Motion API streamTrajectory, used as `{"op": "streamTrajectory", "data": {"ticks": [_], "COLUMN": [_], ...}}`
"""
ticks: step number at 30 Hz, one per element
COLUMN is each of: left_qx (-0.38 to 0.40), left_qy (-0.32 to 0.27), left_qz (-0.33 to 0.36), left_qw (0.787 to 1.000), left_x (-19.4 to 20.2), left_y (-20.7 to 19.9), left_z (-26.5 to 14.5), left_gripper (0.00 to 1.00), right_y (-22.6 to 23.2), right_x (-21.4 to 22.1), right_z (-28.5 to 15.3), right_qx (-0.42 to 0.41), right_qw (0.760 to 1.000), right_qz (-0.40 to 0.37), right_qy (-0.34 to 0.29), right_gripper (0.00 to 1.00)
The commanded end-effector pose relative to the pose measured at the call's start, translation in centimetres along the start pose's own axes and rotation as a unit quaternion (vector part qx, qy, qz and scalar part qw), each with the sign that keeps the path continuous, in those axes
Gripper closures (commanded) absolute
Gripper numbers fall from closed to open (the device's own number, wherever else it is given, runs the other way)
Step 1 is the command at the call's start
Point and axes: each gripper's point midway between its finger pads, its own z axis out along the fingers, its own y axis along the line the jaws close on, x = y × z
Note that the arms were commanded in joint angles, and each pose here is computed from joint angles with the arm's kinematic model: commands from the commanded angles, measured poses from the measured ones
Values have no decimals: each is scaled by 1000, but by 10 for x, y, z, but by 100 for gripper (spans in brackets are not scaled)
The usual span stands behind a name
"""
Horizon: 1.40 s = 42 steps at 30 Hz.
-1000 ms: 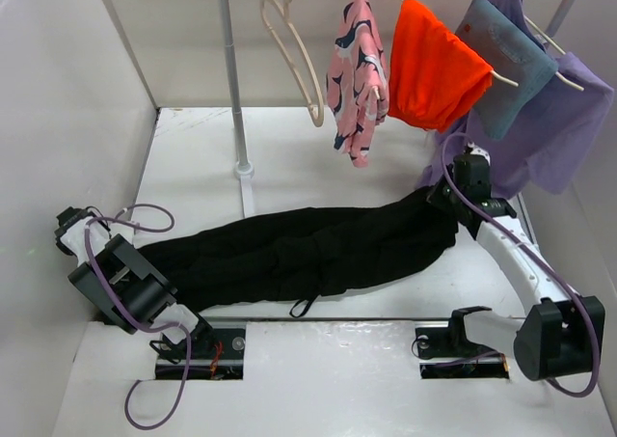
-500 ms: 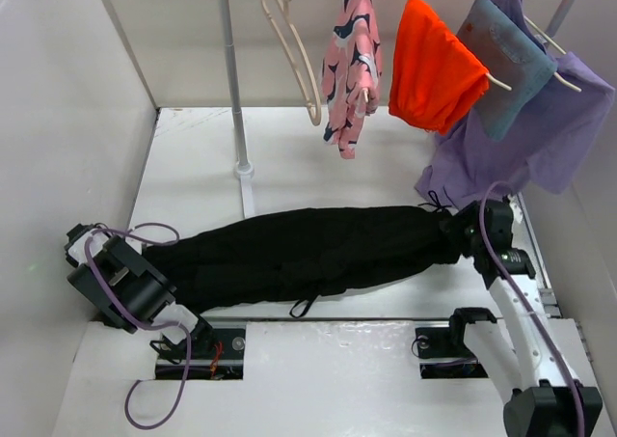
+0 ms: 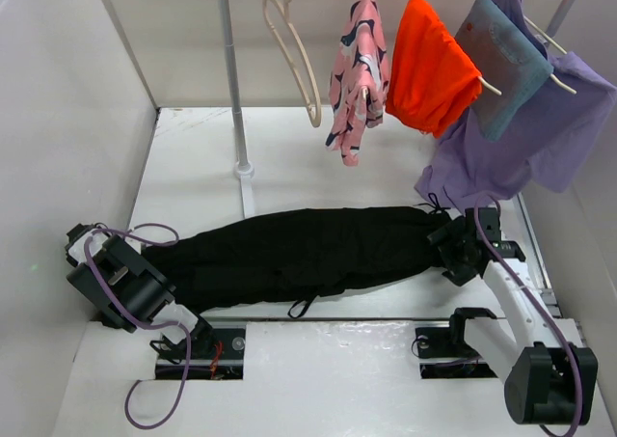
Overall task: Place the trousers on the hanger
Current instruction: Fold the trousers at the center of the board.
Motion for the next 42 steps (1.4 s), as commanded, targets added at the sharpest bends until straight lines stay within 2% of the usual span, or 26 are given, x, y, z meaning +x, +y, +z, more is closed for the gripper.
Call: {"op": "streamTrajectory", "data": {"ticks": [1,3,6,7,10,11,12,14,15,18,21,22,25,27,32,36,38,42], "left_qx": [-3,-7,-7,-11,-3,0,1,12,15,18,29,37,60,104,144,167,196,247], "left_qy": [10,15,15,12,2,-1,0,-5,-3,-14,-33,-39,-82,-99,-128,-150,-159,-177], "left_qz": [10,10,10,5,9,9,9,11,11,16,15,20,24,30,66,108,133,194], "left_qw": [1000,1000,1000,1000,1000,1000,1000,1000,1000,1000,999,998,995,989,979,969,958,933], "left_x": [7,9,10,10,7,5,6,4,5,4,0,-2,-19,-26,-46,-71,-84,-96], "left_y": [0,0,-1,2,0,-1,-1,-5,-6,-3,-5,-4,-5,-17,-38,-60,-84,-137], "left_z": [0,2,4,5,6,6,4,4,2,-7,-17,-26,-43,-49,-62,-62,-64,-68], "left_gripper": [100,100,100,95,75,71,67,58,55,54,52,50,45,43,43,37,31,13], "right_y": [25,28,15,26,26,32,26,29,28,15,15,27,32,32,45,66,69,97], "right_x": [-8,-13,-7,-13,-15,-20,-19,-25,-28,-41,-64,-81,-114,-132,-154,-155,-153,-131], "right_z": [10,22,47,47,60,61,65,64,64,56,27,6,-37,-66,-118,-149,-161,-179], "right_qx": [-52,-46,14,9,30,28,38,26,27,43,50,30,36,38,40,35,46,24], "right_qw": [998,998,999,999,998,998,997,998,998,999,998,996,986,975,957,940,929,916], "right_qz": [30,34,29,19,-2,-8,-14,-17,-12,-8,-21,-27,-31,-32,-51,-91,-106,-151], "right_qy": [0,1,37,40,55,54,60,59,57,29,-35,-74,-158,-214,-282,-327,-352,-372], "right_gripper": [0,0,0,2,15,26,52,79,100,100,100,100,100,100,100,100,100,100]}}
